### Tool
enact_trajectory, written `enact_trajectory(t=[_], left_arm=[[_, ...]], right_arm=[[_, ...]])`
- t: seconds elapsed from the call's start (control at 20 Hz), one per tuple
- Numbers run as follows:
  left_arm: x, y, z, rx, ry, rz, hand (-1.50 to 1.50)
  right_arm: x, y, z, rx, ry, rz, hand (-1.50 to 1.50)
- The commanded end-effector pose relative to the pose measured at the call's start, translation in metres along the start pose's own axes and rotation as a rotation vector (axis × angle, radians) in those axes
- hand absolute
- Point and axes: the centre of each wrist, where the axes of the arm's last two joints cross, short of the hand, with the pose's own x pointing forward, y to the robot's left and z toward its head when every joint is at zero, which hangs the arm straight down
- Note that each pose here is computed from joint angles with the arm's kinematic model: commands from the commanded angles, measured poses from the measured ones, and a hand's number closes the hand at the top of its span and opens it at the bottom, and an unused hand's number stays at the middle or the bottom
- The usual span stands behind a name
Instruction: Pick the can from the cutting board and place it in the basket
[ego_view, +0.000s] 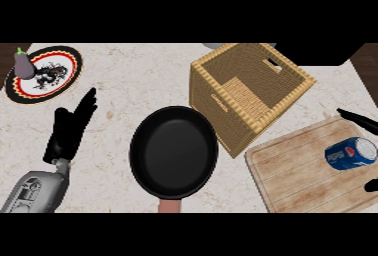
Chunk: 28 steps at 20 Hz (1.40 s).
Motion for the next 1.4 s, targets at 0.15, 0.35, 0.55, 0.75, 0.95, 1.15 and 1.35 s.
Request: enact_trajectory(t=[0.15,0.35,0.55,0.75,0.95,1.15,1.35], left_arm=[[0.011,0.004,0.003,0.001,-0.006,0.002,0.00],[0.002,0.001,-0.009,0.012,0.011,-0.006,0.00],[-0.004,0.013,-0.007,-0.001,0.000,0.000,0.00],[-0.001,0.018,-0.006,0.001,0.000,0.006,0.00],[0.000,0.013,-0.001,0.039,0.015,-0.010,0.00],[-0.006,0.006,0.007,0.013,0.027,0.009,0.00],[0.003,-0.002,0.001,-0.026,-0.001,-0.006,0.00]], right_arm=[[0.004,0.002,-0.009,0.075,-0.036,-0.051,-1.50],[0.001,0.007,-0.005,0.063,-0.041,-0.055,-1.50],[0.000,0.007,-0.025,0.094,-0.063,-0.003,1.50],[0.000,0.037,-0.025,0.023,-0.113,0.089,1.50],[0.003,0.029,-0.026,0.007,-0.151,0.165,1.50],[0.049,0.091,-0.084,0.039,-0.134,0.283,1.50],[0.094,0.119,-0.142,0.169,-0.140,0.427,1.50]])
